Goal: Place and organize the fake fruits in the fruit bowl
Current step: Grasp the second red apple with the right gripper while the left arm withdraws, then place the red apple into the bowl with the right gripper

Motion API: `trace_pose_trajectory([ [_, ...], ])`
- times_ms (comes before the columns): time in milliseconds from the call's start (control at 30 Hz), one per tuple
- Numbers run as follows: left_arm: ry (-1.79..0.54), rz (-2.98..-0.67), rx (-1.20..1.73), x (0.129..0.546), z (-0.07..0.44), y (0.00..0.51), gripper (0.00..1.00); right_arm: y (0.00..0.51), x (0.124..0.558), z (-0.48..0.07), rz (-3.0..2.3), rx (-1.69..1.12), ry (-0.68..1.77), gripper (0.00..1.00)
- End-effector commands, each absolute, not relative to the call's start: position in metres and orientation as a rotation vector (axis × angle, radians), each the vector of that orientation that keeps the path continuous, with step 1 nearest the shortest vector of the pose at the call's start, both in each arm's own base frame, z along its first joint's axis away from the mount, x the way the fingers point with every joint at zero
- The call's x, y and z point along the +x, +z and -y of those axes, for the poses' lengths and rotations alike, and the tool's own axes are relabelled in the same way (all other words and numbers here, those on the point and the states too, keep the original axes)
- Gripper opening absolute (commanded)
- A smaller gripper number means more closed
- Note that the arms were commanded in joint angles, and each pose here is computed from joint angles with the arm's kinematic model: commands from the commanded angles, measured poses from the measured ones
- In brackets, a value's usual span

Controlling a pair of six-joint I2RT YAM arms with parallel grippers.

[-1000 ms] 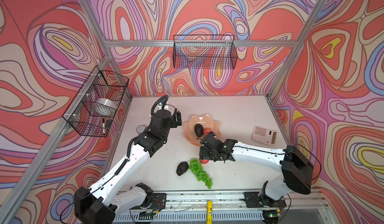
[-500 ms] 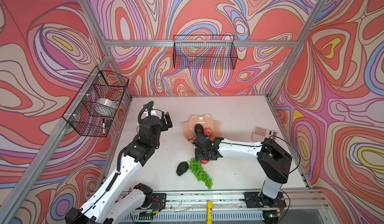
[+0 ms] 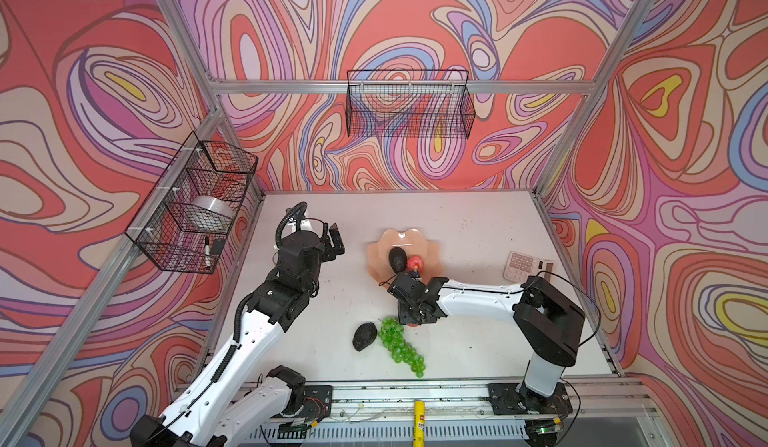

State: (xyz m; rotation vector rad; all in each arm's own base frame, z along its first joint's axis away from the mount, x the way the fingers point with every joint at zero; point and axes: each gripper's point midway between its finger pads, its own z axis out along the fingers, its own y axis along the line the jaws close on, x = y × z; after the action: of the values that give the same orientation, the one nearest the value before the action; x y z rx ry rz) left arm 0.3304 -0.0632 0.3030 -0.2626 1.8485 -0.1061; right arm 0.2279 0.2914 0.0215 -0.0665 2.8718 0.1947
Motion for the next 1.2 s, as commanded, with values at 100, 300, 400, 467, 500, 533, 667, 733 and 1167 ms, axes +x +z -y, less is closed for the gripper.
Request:
trace_pose_trajectory([
  [100,-0.1,-1.853,-0.282,0.327,0.058,0.301,1.0,0.043,0.231,-0.272,-2.795,-0.028,0.166,0.55],
  [300,-0.093,-1.857,-0.287,0.327,0.057,0.301,1.0,0.087,0.232,-0.246,-2.722,-0.037,0.073,0.51],
  [400,-0.074,-1.873,-0.368,0.325,0.046,0.296,1.0,0.132,0.237,-0.239,-2.652,-0.11,0.059,0.48],
  [467,-0.084,-1.889,-0.399,0.323,0.042,0.291,1.0,0.157,0.246,-0.242,-2.608,-0.164,0.053,0.47],
  [500,-0.104,-1.892,-0.41,0.323,0.042,0.289,1.0,0.167,0.252,-0.247,-2.59,-0.193,0.06,0.47],
  [533,-0.124,-1.9,-0.416,0.321,0.041,0.287,1.0,0.172,0.258,-0.252,-2.577,-0.214,0.065,0.47],
  [667,-0.205,-1.98,-0.465,0.306,0.043,0.269,1.0,0.168,0.291,-0.278,-2.566,-0.247,0.164,0.47],
  [733,-0.267,-2.059,-0.425,0.296,0.053,0.258,1.0,0.158,0.307,-0.287,-2.565,-0.252,0.206,0.46],
  [1167,-0.514,-2.612,-0.06,0.216,0.133,0.172,0.92,0.09,0.36,-0.303,-2.653,-0.264,0.261,0.5],
])
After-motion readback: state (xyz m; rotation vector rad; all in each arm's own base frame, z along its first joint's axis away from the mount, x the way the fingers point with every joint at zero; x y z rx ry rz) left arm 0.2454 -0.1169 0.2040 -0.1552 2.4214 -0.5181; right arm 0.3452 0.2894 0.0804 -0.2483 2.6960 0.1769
